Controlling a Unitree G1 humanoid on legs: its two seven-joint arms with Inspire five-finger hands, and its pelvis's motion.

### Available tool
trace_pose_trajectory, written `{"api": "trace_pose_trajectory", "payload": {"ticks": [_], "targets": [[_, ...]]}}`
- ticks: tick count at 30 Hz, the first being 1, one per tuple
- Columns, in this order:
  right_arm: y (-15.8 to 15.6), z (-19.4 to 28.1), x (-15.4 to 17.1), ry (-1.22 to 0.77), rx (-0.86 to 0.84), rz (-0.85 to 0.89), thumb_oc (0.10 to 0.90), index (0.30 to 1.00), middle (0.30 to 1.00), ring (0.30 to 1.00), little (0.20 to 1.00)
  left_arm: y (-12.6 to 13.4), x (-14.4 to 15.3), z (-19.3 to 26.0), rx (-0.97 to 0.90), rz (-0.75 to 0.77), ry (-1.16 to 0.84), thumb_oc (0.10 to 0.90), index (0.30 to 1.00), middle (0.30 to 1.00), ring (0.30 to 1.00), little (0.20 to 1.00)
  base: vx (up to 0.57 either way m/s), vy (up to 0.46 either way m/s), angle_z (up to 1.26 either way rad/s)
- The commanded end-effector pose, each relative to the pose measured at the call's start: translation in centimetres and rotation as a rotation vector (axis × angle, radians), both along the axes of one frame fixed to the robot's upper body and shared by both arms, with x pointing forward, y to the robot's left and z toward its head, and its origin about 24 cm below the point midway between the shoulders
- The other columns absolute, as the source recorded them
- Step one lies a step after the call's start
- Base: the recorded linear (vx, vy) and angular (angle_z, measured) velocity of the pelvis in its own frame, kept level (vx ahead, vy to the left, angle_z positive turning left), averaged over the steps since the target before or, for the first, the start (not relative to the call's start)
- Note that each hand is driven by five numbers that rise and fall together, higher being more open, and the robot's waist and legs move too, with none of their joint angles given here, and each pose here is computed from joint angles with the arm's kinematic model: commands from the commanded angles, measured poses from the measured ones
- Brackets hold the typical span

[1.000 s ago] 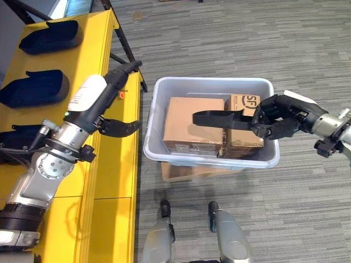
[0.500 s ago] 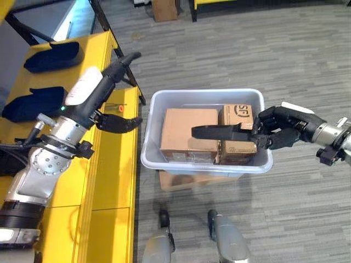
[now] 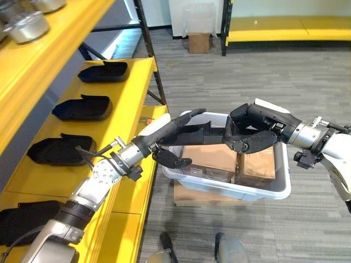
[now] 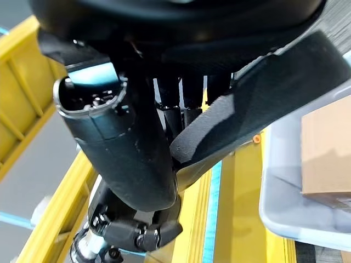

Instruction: Move parts from the plastic box to the shelf.

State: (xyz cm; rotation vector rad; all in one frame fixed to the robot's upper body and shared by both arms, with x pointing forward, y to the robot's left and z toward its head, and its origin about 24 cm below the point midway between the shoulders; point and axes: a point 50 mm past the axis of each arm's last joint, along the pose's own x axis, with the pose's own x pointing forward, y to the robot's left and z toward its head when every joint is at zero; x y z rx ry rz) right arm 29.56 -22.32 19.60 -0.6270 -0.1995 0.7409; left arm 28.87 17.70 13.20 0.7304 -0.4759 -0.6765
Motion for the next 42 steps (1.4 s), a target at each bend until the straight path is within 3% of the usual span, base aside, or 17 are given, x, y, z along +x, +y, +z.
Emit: {"api": "trace_pose_trajectory", "payload": {"ticks": [1, 12, 23, 33, 42], "targets": [[2.0, 5.2, -0.7, -0.268, 0.203, 0.133, 0.400, 0.300, 0.300, 0.300, 0.300, 1.2, 0.0, 2.8, -0.121, 0.017, -0.119, 0.900, 1.000, 1.000, 1.000, 1.000, -0.02, 0.071, 0.26], [3.2, 3.4, -0.6, -0.221, 0.244, 0.175, 0.400, 0.300, 0.300, 0.300, 0.300, 2.9, -0.3, 1.7, -0.151, 0.114, -0.094, 0.900, 1.000, 1.000, 1.000, 1.000, -0.01, 0.071, 0.09], [2.0, 1.2, -1.8, -0.115, 0.188, 0.176, 0.400, 0.300, 0.300, 0.300, 0.300, 4.1, -1.5, 3.5, -0.255, 0.159, -0.208, 0.900, 1.000, 1.000, 1.000, 1.000, -0.03, -0.015, -0.02], [1.8, 0.5, -1.9, -0.070, 0.219, 0.214, 0.400, 0.300, 0.300, 0.300, 0.300, 2.7, -0.8, 5.1, -0.304, 0.146, -0.219, 0.900, 1.000, 1.000, 1.000, 1.000, -0.04, -0.399, 0.17], [3.2, 3.5, -1.1, -0.019, 0.163, 0.325, 0.400, 0.300, 0.300, 0.300, 0.300, 5.2, -3.0, 3.3, -0.336, 0.239, -0.193, 0.900, 1.000, 1.000, 1.000, 1.000, -0.01, -0.322, 0.15]]}}
